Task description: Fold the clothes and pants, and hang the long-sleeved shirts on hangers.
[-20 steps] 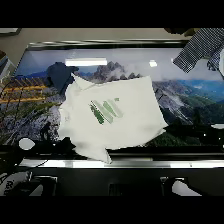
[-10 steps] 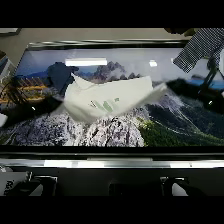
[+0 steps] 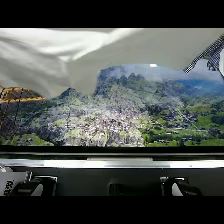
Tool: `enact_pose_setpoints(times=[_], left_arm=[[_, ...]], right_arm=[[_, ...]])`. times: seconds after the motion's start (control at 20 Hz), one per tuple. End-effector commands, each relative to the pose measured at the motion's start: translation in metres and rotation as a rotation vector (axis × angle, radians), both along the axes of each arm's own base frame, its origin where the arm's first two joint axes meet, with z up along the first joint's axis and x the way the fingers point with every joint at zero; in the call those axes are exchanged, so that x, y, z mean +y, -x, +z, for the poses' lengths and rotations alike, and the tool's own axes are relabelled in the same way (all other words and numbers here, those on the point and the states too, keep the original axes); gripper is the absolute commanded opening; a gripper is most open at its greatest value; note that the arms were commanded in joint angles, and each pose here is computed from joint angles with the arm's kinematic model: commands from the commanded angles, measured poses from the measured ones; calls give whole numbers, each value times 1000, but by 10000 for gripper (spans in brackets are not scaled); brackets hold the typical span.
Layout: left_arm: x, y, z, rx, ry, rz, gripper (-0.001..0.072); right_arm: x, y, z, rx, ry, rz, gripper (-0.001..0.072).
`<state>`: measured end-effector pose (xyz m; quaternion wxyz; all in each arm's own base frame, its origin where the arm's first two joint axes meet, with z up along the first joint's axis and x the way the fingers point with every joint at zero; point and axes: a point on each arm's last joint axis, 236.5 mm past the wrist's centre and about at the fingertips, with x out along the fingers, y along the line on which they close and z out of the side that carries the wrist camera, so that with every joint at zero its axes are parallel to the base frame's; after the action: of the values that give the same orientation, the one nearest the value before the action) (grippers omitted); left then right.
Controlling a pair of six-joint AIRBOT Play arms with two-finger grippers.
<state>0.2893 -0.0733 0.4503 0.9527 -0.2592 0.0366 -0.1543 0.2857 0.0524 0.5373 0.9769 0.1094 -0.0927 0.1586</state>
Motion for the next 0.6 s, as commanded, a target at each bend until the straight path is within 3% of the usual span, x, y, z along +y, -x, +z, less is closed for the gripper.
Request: enact_pose_setpoints(times=[0.0,0.2,0.4,0.55], left_arm=[[45,64,40,-116,21,197,17],[58,84,35,-107,-38,259,18],[54,48,2,-5,-109,236,17],[42,-15,-56,150,-222,161,17]], right_arm=[[-24,88,38,-121,-21,-201,31],[-31,98,33,-98,-43,-238,31],[-29,22,-42,238,-56,-161,32],[-31,-59,-138,589,-68,-73,32]])
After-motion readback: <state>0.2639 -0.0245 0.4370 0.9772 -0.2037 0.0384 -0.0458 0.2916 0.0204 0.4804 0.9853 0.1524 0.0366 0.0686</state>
